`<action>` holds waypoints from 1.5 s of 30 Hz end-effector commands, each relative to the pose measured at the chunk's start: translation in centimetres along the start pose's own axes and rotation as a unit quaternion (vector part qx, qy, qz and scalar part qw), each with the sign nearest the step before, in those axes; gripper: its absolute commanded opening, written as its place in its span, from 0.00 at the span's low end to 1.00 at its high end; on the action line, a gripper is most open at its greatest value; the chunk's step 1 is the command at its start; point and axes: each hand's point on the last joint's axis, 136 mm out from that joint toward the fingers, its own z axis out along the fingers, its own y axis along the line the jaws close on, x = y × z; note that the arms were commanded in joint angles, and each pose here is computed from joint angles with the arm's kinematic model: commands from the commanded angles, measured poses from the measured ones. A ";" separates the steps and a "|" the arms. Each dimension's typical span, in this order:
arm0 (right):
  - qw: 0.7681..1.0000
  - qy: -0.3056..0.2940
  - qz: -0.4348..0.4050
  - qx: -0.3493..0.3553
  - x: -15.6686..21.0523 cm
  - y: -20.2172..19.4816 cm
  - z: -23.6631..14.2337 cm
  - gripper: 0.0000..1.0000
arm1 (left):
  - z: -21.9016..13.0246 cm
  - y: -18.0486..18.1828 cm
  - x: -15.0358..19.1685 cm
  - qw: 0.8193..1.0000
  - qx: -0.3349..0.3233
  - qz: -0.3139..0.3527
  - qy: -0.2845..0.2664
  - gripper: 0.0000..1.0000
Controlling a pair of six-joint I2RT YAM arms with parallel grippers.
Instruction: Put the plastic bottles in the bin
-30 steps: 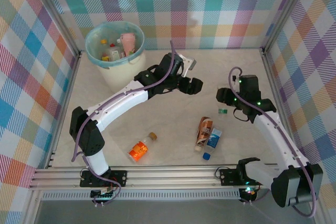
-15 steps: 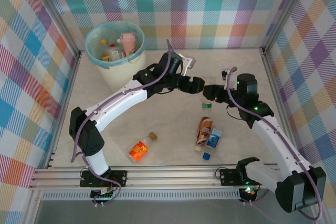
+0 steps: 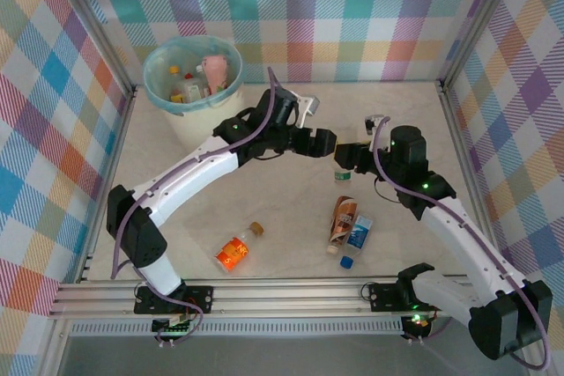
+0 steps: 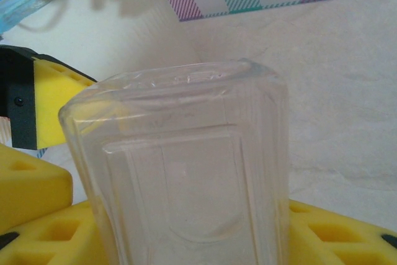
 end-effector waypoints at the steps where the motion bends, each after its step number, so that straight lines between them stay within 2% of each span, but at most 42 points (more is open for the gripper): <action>1: 0.999 0.012 0.003 -0.032 0.9 1.1 0.9 0.57 | -2.8 -3.5 -2.5 0.996 0.061 0.013 -0.061 0.88; 12: 0.999 0.022 0.013 -0.038 1.1 1.1 2.1 0.57 | -6.7 -3.1 -2.5 0.992 0.056 0.029 -0.106 0.90; 14: 0.998 0.019 0.010 -0.050 1.1 1.7 2.1 0.57 | -6.3 -2.8 -2.4 0.993 0.052 0.022 -0.100 0.91; 18: 0.997 0.014 -0.009 -0.078 0.9 3.3 2.1 0.58 | -4.1 -2.0 -1.4 0.998 0.041 0.002 -0.055 0.91; 25: 0.994 0.014 -0.040 -0.096 1.1 5.0 1.9 0.59 | -2.1 -1.9 -1.0 0.998 0.053 -0.011 -0.038 0.89; 29: 0.995 0.011 -0.047 -0.091 1.2 5.0 2.0 0.59 | -1.3 -1.7 -0.4 0.998 0.054 -0.015 -0.019 0.85; 36: 0.997 0.000 -0.055 -0.063 0.9 4.1 2.2 0.60 | -0.7 -1.4 1.1 0.998 0.055 -0.012 0.014 0.67; 45: 0.996 -0.008 -0.056 -0.071 0.6 4.5 2.2 0.66 | -1.4 -0.5 -0.2 0.999 0.030 -0.013 -0.014 0.58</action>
